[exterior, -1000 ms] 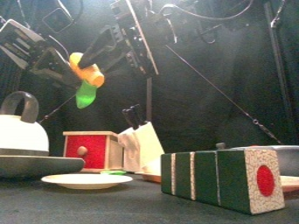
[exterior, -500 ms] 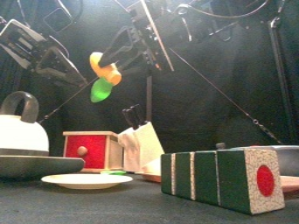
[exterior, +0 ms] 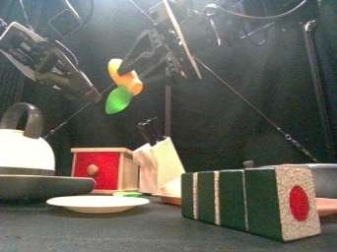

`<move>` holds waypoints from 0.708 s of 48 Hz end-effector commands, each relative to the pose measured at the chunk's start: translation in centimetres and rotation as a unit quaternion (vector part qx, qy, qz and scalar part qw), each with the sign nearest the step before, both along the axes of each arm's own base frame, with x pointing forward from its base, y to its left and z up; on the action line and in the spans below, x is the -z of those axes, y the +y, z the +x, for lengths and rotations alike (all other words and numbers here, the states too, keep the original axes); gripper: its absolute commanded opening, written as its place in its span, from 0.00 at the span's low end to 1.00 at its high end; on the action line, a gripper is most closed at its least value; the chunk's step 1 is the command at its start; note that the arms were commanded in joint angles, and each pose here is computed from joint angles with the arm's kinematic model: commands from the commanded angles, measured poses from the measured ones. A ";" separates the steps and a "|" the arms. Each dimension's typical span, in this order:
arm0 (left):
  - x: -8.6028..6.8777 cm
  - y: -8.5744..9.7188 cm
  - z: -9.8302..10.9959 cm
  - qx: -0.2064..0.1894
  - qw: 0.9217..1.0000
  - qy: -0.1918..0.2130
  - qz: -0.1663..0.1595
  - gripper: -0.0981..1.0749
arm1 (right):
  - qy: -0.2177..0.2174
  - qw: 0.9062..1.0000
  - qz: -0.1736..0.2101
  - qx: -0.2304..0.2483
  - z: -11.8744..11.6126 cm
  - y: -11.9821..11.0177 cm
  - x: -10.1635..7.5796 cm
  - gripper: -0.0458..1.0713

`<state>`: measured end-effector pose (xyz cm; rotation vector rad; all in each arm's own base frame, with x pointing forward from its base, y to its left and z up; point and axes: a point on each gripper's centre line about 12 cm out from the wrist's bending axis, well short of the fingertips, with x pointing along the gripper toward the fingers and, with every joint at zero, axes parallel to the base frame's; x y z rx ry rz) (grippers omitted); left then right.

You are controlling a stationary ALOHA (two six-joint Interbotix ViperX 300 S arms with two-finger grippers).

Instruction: Peel corn husk

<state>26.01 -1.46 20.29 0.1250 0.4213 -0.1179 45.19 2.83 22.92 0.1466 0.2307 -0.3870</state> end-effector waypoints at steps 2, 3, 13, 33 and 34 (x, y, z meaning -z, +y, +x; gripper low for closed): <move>-0.8 0.4 0.4 -0.008 1.000 -0.016 -0.004 0.84 | -0.029 1.000 0.004 0.001 -0.3 0.0 -2.4 0.55; -0.8 0.5 0.4 -0.009 1.000 -0.018 -0.005 0.84 | -0.030 1.000 0.004 0.002 -0.3 -0.1 -2.5 0.55; -1.3 0.9 0.9 -0.013 0.998 -0.055 -0.021 0.84 | -0.033 0.999 0.003 0.001 -0.2 0.0 -2.7 0.55; -0.2 1.0 2.6 -0.013 0.999 -0.037 -0.025 0.84 | -0.034 0.999 0.003 -0.001 -0.2 0.1 -2.8 0.55; -0.2 1.1 2.8 -0.014 0.999 -0.037 -0.025 0.83 | -0.034 0.999 0.002 -0.001 -0.2 0.1 -2.7 0.55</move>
